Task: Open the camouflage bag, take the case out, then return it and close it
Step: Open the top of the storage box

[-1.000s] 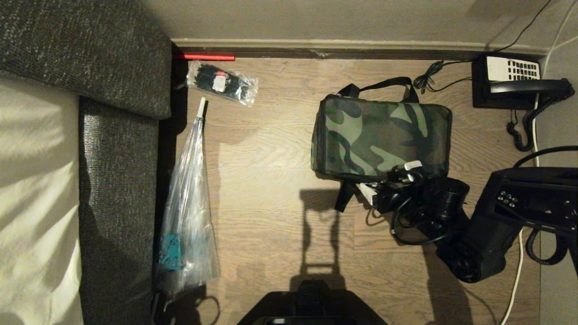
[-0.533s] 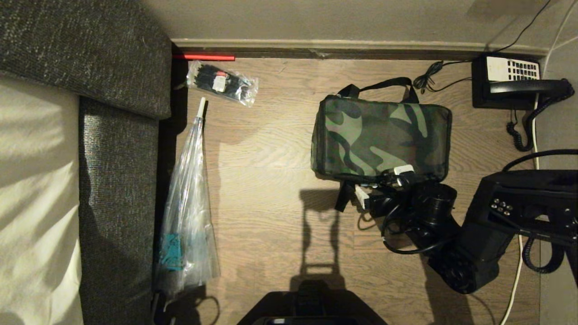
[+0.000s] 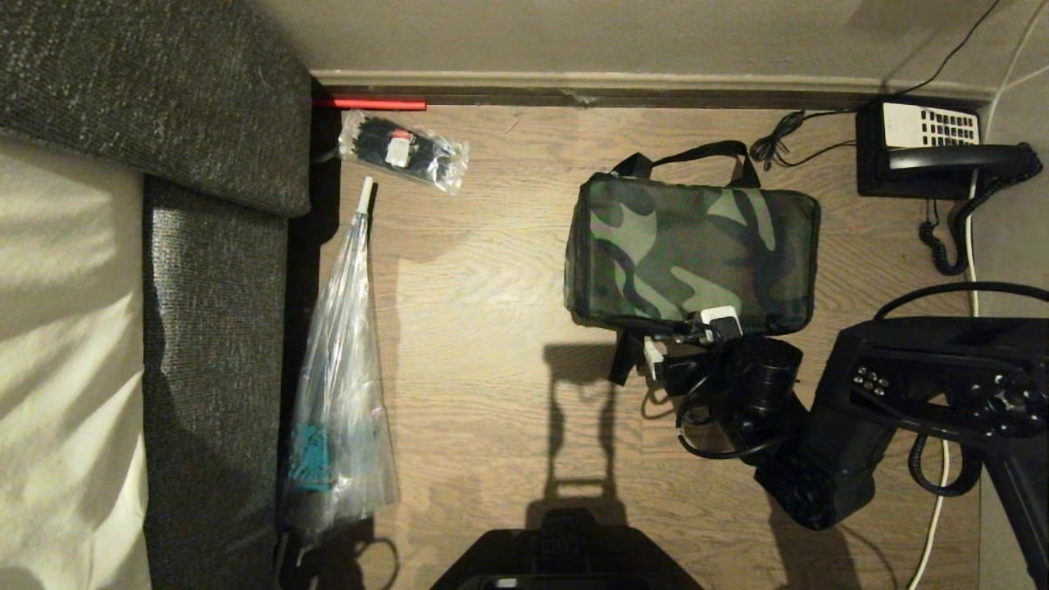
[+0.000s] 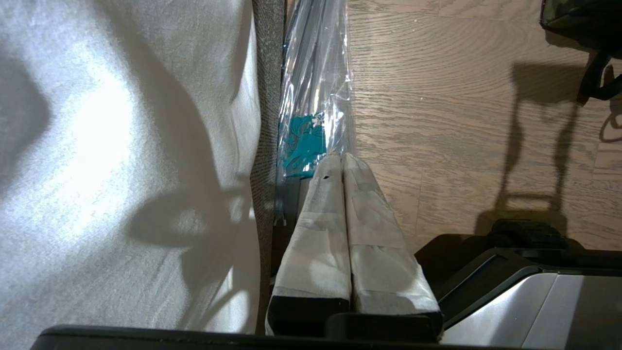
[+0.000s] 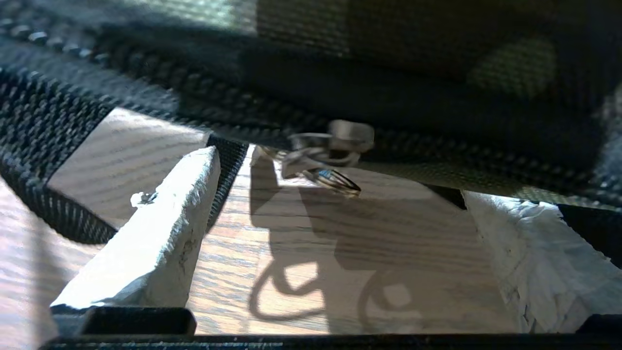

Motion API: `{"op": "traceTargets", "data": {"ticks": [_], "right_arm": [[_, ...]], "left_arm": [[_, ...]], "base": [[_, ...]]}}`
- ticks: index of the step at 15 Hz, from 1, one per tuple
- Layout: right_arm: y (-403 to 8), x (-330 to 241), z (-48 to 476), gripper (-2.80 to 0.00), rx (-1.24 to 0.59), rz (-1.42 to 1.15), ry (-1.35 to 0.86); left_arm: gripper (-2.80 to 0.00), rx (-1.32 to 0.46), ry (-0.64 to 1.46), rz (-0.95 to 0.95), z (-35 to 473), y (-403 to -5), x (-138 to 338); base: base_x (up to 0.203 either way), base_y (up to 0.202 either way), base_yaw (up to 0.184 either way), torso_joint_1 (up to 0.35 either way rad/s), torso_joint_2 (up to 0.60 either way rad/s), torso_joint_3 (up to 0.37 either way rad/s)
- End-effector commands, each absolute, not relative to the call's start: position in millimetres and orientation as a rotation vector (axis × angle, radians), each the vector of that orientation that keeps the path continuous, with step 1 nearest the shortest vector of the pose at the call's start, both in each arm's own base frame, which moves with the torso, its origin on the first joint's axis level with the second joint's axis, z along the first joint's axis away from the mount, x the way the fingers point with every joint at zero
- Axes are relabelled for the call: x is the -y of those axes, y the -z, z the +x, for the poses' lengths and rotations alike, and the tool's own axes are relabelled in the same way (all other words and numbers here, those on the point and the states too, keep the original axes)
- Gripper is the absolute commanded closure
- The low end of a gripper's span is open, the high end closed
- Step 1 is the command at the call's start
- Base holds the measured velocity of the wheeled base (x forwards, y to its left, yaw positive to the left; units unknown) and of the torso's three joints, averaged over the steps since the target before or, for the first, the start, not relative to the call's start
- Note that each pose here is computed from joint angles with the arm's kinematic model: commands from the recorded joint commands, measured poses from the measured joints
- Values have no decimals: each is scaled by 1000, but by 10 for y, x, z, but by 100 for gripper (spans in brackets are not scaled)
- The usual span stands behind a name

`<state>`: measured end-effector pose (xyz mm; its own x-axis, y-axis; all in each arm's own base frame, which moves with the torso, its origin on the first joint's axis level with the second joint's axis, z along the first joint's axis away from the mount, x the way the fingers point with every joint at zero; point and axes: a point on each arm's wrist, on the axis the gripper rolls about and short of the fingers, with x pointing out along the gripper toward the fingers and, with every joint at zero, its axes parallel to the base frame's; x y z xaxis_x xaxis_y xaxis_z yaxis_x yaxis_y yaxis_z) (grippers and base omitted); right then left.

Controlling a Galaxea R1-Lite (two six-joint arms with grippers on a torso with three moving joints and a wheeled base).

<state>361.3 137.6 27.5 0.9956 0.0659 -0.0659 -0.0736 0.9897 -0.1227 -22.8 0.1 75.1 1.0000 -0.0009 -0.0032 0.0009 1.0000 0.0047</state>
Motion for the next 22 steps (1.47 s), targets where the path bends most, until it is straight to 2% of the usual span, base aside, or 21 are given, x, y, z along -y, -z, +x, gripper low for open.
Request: {"op": "traceTargets", "data": {"ticks": [1,2,3,13,22], "right_arm": [[-290,-1376,3620,-280,-52,-83,-67],[-290,-1378,3619,-280,-52,-76,-67],[-302,-1383,3630,0,-46,-73,-69],[-309,-1400,3661,0,-35,-70,-74],[-611,-1335,3494,0,4,-69,-94]], "left_arm": [[0,-5,0,5,-227,-747,-1],[0,-5,0,5,-227,-747,-1],[0,-5,0,5,-227,-747,-1],[0,-5,0,5,-227,-747,-1],[0,-5,0,5,-227,-747,-1]], "base": [[0,0,0,0,0,0],[0,0,0,0,0,0],[0,0,0,0,0,0],[0,0,0,0,0,0],[0,0,0,0,0,0]]}}
